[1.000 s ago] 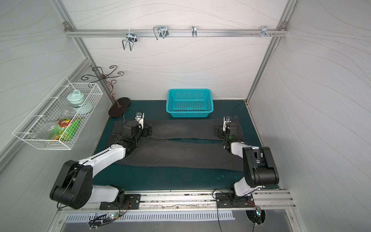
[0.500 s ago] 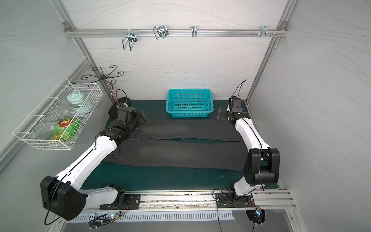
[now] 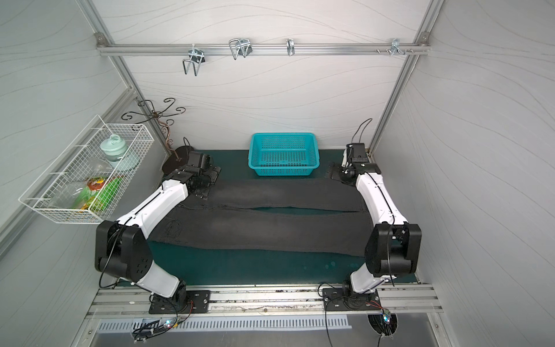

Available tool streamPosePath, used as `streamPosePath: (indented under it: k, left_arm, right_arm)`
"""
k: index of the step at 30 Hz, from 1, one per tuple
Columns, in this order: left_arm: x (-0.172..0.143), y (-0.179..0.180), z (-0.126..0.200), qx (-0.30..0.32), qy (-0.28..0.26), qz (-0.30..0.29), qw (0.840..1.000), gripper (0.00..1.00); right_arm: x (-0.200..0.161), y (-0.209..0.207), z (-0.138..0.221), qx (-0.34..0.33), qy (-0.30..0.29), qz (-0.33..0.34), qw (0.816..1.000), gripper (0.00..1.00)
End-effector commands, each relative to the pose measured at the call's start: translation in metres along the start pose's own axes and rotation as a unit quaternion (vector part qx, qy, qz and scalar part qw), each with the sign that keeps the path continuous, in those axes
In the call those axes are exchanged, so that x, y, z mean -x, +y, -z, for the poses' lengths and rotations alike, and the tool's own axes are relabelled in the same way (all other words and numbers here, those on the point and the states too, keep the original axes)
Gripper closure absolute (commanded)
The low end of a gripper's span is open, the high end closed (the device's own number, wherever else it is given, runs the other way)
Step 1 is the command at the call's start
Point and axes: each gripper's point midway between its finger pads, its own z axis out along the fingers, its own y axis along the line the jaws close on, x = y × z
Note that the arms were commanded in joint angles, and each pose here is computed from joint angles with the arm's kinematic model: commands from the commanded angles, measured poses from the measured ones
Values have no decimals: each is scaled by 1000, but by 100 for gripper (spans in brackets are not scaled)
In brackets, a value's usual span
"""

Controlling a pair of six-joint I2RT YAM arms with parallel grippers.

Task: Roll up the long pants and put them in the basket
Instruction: Fold the long pant at the center of the board.

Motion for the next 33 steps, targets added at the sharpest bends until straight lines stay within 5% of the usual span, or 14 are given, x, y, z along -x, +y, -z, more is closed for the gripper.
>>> streamPosePath:
  k: [1,10,33]
  left_arm:
    - [17,-11,2,43,-2,49,998,3]
    - [8,-1,-52,215,43,127,967,14]
    - [40,12,-131,262,12,167,950,32]
  right_arm:
    - [3,15,10,38,3,0,999,1]
    - [-1,20,4,-1,8,50,999,1]
    - [-19,30,-33,-3,47,88,995,1]
